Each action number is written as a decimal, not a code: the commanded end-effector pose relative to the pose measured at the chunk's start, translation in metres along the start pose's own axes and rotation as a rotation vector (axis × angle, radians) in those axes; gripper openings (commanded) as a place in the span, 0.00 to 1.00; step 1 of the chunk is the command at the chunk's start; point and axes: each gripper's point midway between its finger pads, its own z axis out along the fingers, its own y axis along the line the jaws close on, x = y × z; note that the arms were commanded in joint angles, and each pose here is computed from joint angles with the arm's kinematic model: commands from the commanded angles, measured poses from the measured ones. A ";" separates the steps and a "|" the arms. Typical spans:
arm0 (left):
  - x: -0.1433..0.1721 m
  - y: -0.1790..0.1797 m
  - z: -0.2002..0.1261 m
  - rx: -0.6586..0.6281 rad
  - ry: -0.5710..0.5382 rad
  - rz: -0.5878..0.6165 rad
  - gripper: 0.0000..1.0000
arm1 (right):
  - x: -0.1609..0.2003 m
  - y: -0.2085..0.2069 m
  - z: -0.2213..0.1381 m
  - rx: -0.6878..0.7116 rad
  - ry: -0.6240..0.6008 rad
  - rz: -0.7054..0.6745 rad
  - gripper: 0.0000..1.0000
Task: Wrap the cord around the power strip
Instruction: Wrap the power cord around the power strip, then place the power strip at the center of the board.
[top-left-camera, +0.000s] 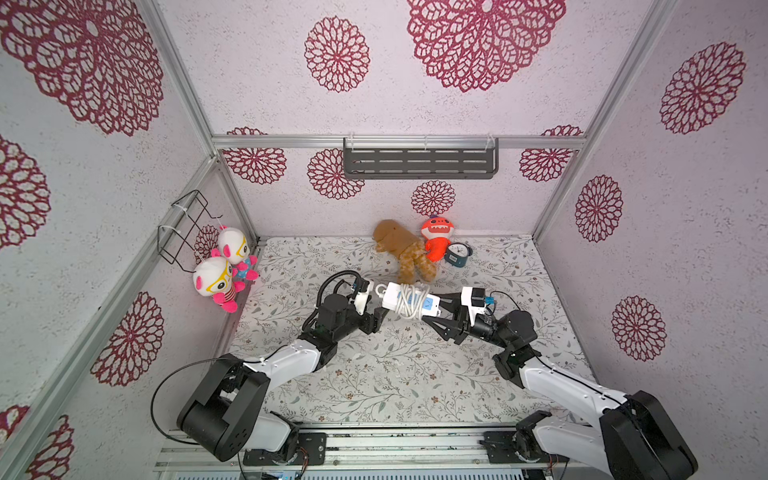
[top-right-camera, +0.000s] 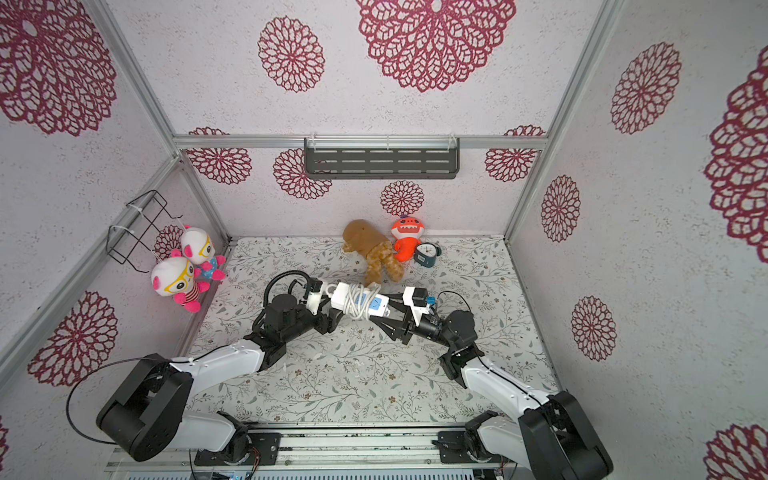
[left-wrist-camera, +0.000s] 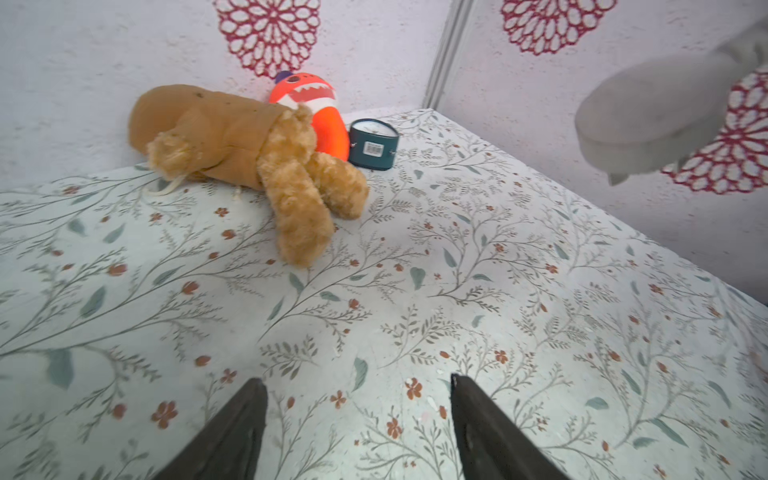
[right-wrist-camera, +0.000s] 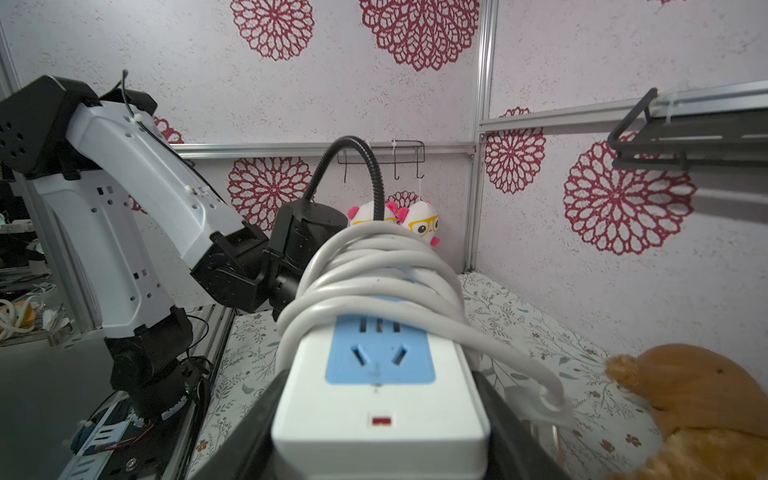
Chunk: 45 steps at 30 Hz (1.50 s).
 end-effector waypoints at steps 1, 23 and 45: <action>-0.030 0.033 -0.019 -0.207 -0.096 -0.030 0.73 | -0.004 0.004 -0.001 0.008 -0.048 -0.116 0.15; -0.017 0.068 -0.065 -0.432 -0.001 -0.195 0.73 | 0.101 0.025 0.011 0.041 0.029 -0.203 0.16; 0.016 0.068 -0.065 -0.433 0.119 -0.223 0.73 | 0.171 0.021 0.040 0.032 0.170 -0.215 0.17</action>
